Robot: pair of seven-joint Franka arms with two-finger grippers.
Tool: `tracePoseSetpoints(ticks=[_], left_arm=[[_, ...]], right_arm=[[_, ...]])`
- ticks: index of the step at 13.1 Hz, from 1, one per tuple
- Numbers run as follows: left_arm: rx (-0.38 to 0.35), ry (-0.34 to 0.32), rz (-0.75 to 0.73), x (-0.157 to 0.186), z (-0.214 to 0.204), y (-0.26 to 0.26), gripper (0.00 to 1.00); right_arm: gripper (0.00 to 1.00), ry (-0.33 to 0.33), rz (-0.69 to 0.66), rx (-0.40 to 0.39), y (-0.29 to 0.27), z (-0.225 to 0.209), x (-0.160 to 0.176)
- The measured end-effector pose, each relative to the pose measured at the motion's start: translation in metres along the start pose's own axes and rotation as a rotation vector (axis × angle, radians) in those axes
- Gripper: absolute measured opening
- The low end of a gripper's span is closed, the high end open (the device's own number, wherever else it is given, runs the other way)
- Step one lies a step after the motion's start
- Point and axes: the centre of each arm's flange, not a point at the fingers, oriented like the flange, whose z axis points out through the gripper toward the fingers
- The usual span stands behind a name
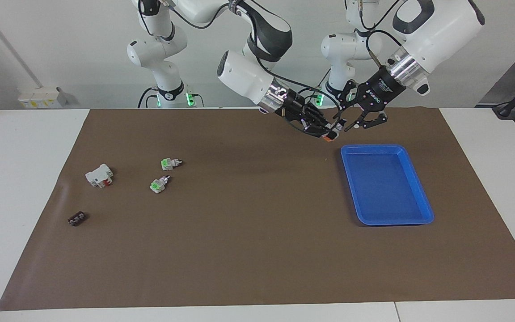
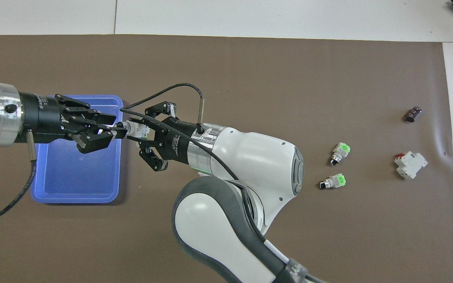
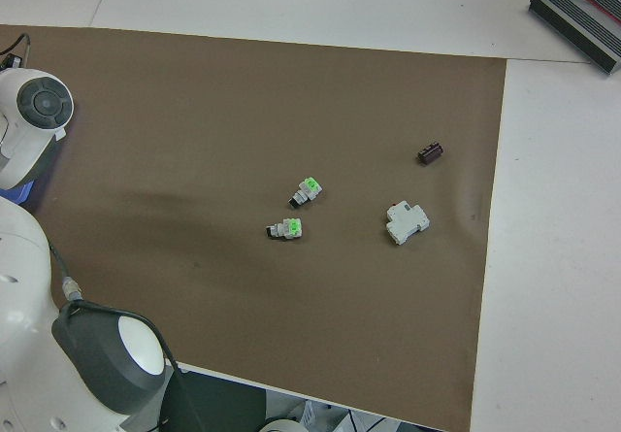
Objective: Turn and place switch with both arms
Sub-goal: 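Close the left gripper on the grey connector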
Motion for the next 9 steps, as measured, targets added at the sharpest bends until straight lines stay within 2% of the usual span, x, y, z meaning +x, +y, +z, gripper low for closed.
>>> tracePoseSetpoints(ticks=[9], left_arm=[[0.015,0.013,0.001,0.001,-0.011,0.000,0.41]], right_arm=[[0.33,0.001,0.000,0.001,0.000,0.000,0.001]])
